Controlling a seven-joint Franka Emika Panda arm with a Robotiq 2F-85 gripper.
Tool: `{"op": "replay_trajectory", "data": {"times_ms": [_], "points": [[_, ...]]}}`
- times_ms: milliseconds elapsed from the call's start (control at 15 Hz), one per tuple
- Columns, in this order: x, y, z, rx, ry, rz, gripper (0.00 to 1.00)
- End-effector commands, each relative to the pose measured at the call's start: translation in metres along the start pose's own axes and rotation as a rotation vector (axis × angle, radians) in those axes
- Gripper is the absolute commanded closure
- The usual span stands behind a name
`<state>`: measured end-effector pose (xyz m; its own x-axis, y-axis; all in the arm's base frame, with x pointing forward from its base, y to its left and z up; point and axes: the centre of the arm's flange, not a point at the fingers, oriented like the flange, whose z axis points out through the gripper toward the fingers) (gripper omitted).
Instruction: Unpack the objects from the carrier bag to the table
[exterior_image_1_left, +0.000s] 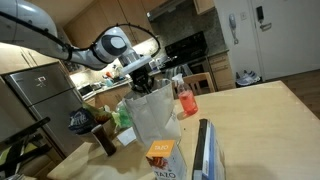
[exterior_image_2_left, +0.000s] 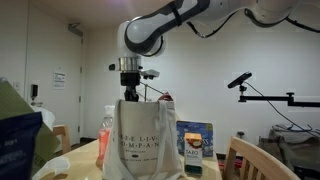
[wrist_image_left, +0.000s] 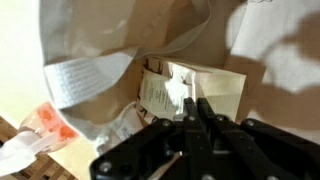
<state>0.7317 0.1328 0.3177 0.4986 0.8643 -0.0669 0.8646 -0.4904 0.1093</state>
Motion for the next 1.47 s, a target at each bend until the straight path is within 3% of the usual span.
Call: {"op": "replay_trajectory", "data": {"times_ms": [0, 600, 667, 867, 1200, 1267, 1400], "points": [[-0.028, -0.034, -0.03, -0.073, -0.033, 0.032, 0.98], [-0.08, -0.082, -0.131, -0.278, -0.07, 0.114, 0.98], [-0.049, -0.052, -0.107, -0.216, -0.074, 0.085, 0.92], [-0.065, -0.067, -0.132, -0.243, -0.069, 0.101, 0.92], [-0.067, -0.07, -0.127, -0.239, -0.072, 0.098, 0.92], [-0.068, -0.07, -0.127, -0.239, -0.072, 0.098, 0.98], [-0.07, -0.068, -0.141, -0.254, -0.049, 0.107, 0.98]]}}
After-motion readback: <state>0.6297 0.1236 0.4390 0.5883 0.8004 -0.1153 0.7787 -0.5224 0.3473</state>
